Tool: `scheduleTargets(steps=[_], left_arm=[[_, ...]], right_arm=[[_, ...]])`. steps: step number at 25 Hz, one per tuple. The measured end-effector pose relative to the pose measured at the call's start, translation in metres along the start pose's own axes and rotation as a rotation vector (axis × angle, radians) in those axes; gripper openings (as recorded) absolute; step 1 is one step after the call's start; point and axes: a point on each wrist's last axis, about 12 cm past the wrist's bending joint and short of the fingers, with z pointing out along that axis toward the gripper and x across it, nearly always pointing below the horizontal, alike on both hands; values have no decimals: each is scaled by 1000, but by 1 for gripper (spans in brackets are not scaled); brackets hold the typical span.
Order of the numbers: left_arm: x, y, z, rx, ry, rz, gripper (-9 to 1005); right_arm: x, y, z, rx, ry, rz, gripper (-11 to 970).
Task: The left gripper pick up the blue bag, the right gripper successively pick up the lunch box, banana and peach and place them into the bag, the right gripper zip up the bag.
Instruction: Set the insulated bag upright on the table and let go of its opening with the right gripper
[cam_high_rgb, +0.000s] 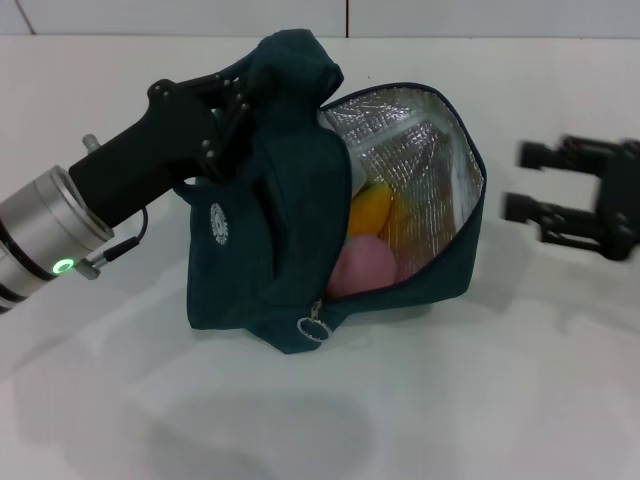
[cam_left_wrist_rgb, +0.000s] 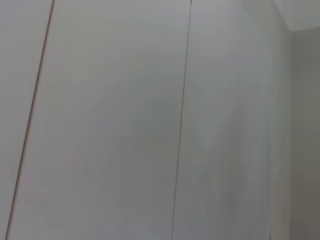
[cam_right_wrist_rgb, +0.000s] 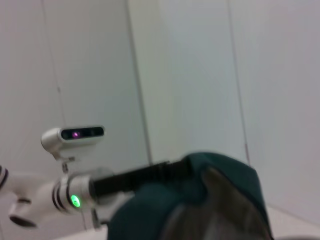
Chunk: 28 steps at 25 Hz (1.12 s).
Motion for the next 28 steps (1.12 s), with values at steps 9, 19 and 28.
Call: scheduleTargets(steps=[9, 19, 28], left_arm=[[-1, 2, 5, 6, 4, 8, 42], [-1, 1, 6, 14, 7, 10, 42], [0, 1, 6, 14, 7, 9, 42]], right_arm=[[48, 0, -5, 29, 160, 55, 631], [55, -7, 40, 9, 296, -36, 632], [49, -8, 66, -36, 329, -97, 597]])
